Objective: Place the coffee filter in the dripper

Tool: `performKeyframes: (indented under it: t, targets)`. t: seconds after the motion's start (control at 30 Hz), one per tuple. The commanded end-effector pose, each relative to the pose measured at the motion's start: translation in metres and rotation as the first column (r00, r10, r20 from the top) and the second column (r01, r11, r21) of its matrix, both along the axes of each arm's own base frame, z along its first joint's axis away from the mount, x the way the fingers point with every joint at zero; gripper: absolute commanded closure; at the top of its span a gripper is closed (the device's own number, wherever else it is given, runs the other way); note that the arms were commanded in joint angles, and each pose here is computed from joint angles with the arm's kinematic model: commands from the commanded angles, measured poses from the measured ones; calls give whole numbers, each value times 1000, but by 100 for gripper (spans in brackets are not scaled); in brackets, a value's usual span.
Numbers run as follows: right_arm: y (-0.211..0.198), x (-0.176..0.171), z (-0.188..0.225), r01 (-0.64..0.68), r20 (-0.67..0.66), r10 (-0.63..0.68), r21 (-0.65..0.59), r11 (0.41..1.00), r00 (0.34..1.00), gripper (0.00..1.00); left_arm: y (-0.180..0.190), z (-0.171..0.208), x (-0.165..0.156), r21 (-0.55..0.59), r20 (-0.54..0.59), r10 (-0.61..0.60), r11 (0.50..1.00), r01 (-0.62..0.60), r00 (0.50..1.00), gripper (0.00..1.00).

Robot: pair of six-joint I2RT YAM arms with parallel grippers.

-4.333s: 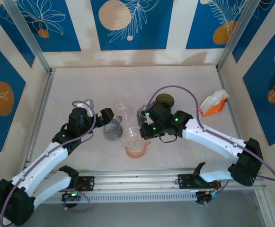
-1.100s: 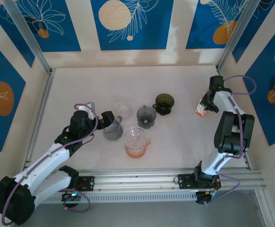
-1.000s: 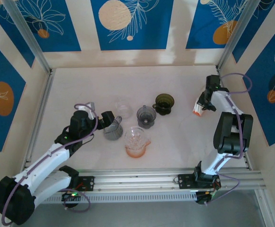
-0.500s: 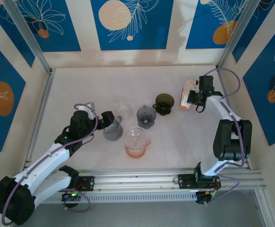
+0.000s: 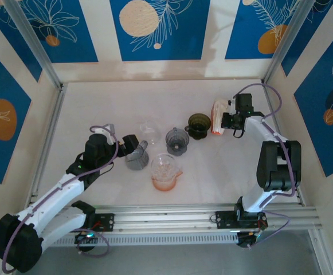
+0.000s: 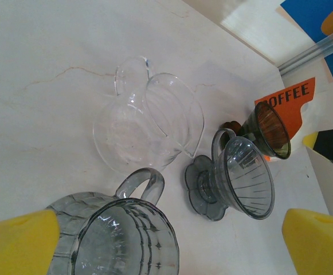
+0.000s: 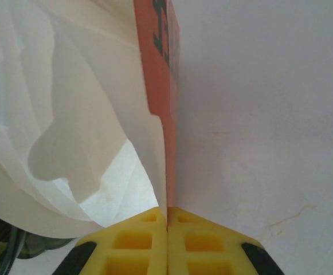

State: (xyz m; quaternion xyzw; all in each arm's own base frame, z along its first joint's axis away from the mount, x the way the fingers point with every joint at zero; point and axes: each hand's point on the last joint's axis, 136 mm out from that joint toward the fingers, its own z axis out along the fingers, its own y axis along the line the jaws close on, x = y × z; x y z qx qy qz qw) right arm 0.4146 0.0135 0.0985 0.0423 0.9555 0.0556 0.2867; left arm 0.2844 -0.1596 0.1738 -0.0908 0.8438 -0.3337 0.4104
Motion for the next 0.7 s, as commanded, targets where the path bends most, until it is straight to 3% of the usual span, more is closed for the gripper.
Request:
performKeyframes:
  t: [0.0,0.23,0.47,0.67]
  targets:
    - [-1,-3,-8,-13,-23,12,-35,999,1000,90,3,1,-1,-5,5,10,1000,-10,1000,0]
    - [-3,-4,-2,14,-15,-15,-58,998,1000,70,5,2,-2,-7,4,14,1000,-14,1000,0]
    - [-9,-19,24,136,43,-134,-44,990,990,61,5,7,-2,-19,7,22,1000,-22,1000,0]
    - [-7,-36,61,225,115,-224,7,974,968,60,6,12,-2,-15,3,22,1000,-22,1000,0]
